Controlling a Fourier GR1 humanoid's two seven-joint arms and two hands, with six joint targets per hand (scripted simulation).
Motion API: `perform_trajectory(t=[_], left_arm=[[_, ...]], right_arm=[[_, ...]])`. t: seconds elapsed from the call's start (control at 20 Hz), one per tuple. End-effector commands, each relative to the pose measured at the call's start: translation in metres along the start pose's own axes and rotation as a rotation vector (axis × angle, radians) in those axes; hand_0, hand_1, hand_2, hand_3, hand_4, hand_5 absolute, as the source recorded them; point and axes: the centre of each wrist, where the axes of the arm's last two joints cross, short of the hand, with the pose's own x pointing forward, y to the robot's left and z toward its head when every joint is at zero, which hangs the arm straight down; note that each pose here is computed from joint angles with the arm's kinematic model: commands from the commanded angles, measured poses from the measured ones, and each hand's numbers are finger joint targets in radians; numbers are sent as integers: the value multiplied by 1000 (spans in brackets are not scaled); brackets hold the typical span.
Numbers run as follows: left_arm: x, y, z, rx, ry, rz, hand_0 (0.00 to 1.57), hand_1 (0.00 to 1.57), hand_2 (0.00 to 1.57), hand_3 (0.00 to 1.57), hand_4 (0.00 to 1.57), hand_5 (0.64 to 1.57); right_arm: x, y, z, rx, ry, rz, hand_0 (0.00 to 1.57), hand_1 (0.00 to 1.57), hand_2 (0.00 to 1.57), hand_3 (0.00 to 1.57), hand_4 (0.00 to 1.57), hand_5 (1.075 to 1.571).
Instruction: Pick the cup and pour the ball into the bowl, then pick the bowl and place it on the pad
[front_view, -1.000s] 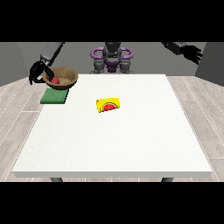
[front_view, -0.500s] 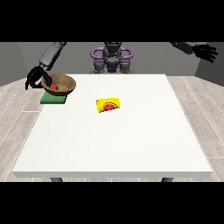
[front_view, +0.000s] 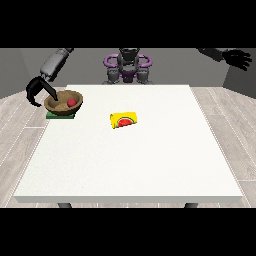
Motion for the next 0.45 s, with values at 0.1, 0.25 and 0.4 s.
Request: perform_trajectory(t=[0.1, 0.25, 0.4], left_arm=[[-14, -69, 0, -101, 87, 32, 0, 0, 0, 0, 1007, 1569], [-34, -108, 1, -123, 197, 52, 0, 0, 0, 0, 902, 1559], [-56, -92, 28, -89, 355, 4, 0, 0, 0, 0, 902, 1559]], right_arm=[[-22, -4, 1, 27, 97, 48, 0, 0, 0, 0, 0, 1361], [23, -2, -7, 90, 78, 75, 0, 0, 0, 0, 0, 1356], [30, 51, 3, 266, 51, 42, 0, 0, 0, 0, 476, 1434]])
